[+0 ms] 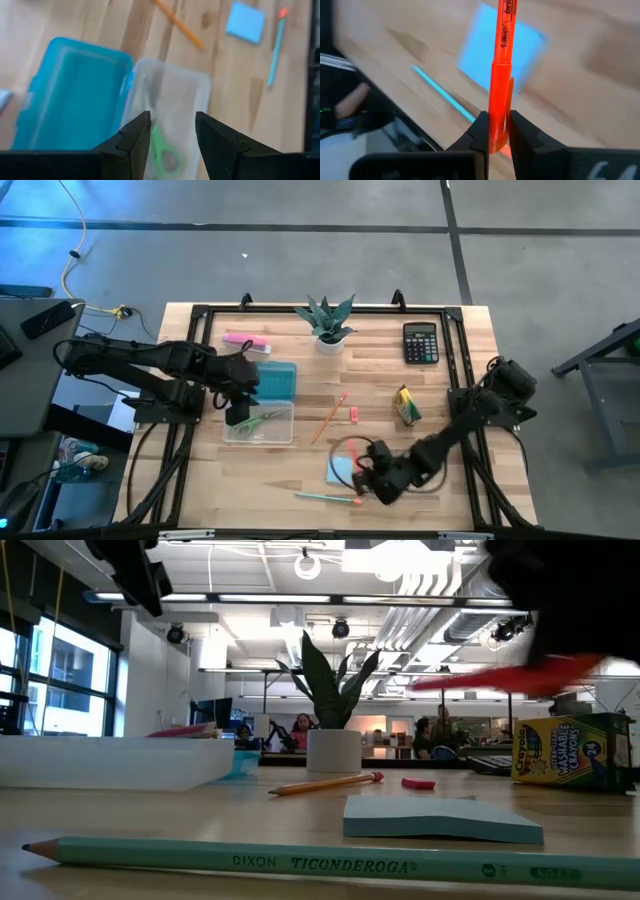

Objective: Pack school essentials
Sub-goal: Put the orange pen into the blue supply box

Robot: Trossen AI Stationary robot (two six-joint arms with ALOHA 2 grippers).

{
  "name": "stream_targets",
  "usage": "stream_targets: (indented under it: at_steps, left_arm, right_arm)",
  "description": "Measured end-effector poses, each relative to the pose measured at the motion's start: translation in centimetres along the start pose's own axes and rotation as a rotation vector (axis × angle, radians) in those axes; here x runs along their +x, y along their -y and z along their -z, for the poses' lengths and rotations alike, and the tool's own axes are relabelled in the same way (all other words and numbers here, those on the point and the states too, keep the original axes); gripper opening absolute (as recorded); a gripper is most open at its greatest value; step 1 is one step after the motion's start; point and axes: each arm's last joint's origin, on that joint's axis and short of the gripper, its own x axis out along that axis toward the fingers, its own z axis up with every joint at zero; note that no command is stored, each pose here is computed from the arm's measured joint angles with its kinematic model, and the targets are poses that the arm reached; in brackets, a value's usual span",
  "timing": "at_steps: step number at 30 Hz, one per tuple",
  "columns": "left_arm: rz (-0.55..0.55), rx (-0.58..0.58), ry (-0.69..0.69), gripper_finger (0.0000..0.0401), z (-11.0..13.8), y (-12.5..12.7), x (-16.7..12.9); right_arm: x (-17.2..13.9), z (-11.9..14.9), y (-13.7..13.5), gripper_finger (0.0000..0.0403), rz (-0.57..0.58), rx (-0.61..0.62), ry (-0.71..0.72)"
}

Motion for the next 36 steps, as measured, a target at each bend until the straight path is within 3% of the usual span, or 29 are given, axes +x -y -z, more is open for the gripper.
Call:
stream_targets:
  at_steps: [11, 18, 27, 36]
  left_arm:
    - [-0.074, 0.03, 0.069, 0.0145, 2.9, -1.3, -4.1]
    - [-0.053, 0.015, 0.119, 0.0145, 4.3, -1.8, -5.8]
    - [-0.056, -0.116, 0.072, 0.0145, 6.1, -2.4, -5.5]
    - [-0.088, -0.239, 0.03, 0.0145, 7.7, -3.0, -3.7]
  right_arm:
    - [1.6, -9.4, -3.7, 0.0029, -0.259, -0.161, 0.189]
    - [1.6, -14.4, -4.5, 0.003, -0.343, -0.226, 0.314]
    - [-0.6, -19.2, -7.3, 0.003, -0.295, -0.409, 0.416]
    - [-2.7, -21.8, -9.3, 0.003, -0.257, -0.539, 0.471]
